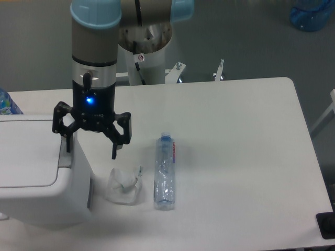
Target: Open the trash can
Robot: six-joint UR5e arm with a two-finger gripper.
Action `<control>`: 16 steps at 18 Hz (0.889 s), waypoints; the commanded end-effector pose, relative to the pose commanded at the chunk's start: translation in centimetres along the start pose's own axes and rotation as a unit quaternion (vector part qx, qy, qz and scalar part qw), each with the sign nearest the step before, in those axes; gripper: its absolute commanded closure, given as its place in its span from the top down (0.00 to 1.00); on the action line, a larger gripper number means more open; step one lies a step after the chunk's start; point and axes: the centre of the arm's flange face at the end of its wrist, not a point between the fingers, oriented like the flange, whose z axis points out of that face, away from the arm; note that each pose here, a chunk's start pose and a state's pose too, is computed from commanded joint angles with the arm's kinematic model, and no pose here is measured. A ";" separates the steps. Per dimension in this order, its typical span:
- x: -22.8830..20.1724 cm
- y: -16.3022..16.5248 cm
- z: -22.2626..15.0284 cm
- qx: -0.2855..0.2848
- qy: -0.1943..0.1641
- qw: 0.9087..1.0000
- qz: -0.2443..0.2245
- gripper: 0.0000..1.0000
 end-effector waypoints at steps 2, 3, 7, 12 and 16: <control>0.0 0.1 0.1 -0.001 0.000 1.000 0.000 1.00; 0.0 0.1 0.2 -0.002 0.001 1.000 -0.001 1.00; -0.1 0.1 0.5 -0.005 0.000 1.000 -0.001 1.00; -0.2 0.2 0.8 -0.007 0.000 1.000 -0.002 1.00; -0.2 0.2 0.8 -0.007 0.000 1.000 -0.002 1.00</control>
